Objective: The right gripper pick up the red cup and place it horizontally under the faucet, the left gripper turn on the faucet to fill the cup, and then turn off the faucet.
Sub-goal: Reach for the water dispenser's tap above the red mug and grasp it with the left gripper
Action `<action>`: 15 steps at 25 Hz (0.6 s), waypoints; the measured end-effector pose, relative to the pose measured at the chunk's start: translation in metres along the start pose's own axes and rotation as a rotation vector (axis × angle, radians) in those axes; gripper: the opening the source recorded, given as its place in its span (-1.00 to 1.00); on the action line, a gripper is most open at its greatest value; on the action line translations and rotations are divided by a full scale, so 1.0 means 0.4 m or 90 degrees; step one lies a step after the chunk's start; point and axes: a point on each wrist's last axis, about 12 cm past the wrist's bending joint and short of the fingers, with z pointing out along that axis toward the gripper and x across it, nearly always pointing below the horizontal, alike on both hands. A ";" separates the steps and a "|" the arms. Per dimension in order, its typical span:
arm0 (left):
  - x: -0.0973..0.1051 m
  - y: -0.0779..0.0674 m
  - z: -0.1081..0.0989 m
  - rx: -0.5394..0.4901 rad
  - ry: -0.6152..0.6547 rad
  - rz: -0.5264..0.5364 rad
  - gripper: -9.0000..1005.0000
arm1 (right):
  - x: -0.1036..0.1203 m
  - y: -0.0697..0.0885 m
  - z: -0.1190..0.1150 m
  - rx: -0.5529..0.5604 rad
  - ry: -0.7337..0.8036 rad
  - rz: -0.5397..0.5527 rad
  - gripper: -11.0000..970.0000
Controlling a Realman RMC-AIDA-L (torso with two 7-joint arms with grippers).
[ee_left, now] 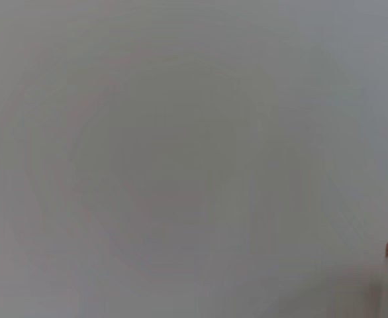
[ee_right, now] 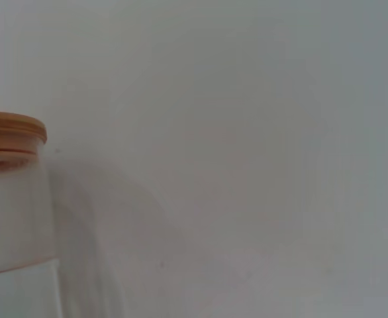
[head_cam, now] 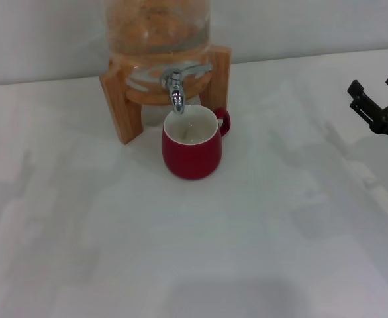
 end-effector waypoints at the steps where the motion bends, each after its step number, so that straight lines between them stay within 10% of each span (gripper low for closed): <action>1: 0.000 0.004 -0.005 -0.005 0.001 -0.001 0.73 | 0.000 0.000 0.001 0.000 0.000 0.000 0.76; 15: -0.077 0.119 -0.019 -0.101 -0.062 0.042 0.72 | 0.011 0.019 0.023 -0.006 0.019 0.012 0.74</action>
